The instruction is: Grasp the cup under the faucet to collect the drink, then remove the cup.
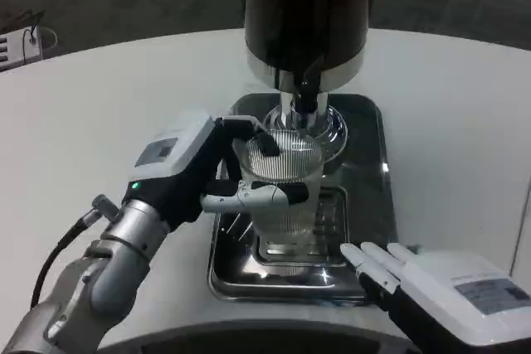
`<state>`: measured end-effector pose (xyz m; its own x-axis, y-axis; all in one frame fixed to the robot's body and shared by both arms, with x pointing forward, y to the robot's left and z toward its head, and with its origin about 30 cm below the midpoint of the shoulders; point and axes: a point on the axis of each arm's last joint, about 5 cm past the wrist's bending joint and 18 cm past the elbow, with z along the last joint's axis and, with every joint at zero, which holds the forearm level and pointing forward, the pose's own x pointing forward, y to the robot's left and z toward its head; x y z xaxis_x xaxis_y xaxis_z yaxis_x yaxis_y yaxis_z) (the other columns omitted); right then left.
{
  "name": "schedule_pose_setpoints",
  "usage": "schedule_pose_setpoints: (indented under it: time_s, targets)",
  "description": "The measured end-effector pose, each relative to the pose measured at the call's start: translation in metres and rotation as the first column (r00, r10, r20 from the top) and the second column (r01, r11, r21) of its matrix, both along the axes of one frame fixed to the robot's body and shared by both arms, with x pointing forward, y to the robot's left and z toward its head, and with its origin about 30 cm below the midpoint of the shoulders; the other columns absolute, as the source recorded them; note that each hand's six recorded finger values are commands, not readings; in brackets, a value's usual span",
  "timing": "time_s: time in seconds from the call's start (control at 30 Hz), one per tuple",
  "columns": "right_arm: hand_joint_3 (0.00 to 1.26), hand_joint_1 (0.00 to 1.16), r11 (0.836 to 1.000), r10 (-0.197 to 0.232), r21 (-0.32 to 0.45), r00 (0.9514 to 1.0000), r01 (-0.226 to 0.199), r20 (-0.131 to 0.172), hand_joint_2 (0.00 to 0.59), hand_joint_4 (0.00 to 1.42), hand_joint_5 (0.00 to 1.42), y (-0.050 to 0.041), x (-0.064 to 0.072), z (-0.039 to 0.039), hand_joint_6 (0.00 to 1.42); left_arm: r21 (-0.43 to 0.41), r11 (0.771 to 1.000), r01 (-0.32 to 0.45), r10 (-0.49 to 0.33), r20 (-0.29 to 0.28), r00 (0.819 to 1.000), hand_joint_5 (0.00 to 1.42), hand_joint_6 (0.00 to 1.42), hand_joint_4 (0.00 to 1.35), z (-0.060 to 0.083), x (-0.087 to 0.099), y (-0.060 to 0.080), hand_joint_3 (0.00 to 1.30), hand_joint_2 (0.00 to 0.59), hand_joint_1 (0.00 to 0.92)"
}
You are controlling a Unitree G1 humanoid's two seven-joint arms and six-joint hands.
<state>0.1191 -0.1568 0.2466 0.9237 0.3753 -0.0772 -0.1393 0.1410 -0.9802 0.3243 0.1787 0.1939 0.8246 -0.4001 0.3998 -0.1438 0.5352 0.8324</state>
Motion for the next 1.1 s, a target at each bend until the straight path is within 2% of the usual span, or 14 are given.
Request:
schedule_pose_setpoints:
  time_s: [0.27,0.33,0.4,0.67,1.1]
  targets:
    - [0.01,0.50,1.000,0.008,0.014,1.0000,-0.008,-0.003,0.455,0.00,0.00,-0.0001,0.0005,0.0001,0.00,-0.004,1.000,0.001,-0.001,-0.007,1.000,0.37,0.68,0.17,0.0002,-0.0013,0.0036,0.39,0.000,0.097]
    - [0.01,0.50,1.000,0.009,0.017,0.9999,-0.009,-0.005,0.455,0.00,0.00,-0.0001,0.0007,0.0000,0.00,0.003,1.000,0.004,-0.004,-0.014,1.000,0.26,0.53,0.07,0.0007,-0.0014,0.0045,0.29,0.000,0.075]
    - [0.01,0.50,1.000,0.009,0.020,0.9999,-0.009,-0.008,0.456,0.00,0.00,0.0000,0.0011,-0.0002,0.00,0.012,1.000,0.012,-0.012,-0.030,0.999,0.19,0.46,0.01,0.0013,-0.0014,0.0052,0.22,0.000,0.068]
    - [0.02,0.49,0.999,0.009,0.032,0.9997,-0.008,-0.024,0.456,0.00,0.00,0.0007,0.0035,-0.0014,0.00,0.024,0.998,0.060,-0.058,-0.086,0.995,0.07,0.35,0.00,0.0040,-0.0019,0.0040,0.01,0.008,0.049]
    - [0.03,0.49,0.999,0.015,0.037,0.9987,-0.014,-0.048,0.454,0.00,0.00,0.0018,0.0042,-0.0026,0.00,0.001,0.994,0.109,-0.109,-0.073,0.991,0.05,0.30,0.00,0.0082,-0.0072,-0.0006,0.00,0.020,0.026]
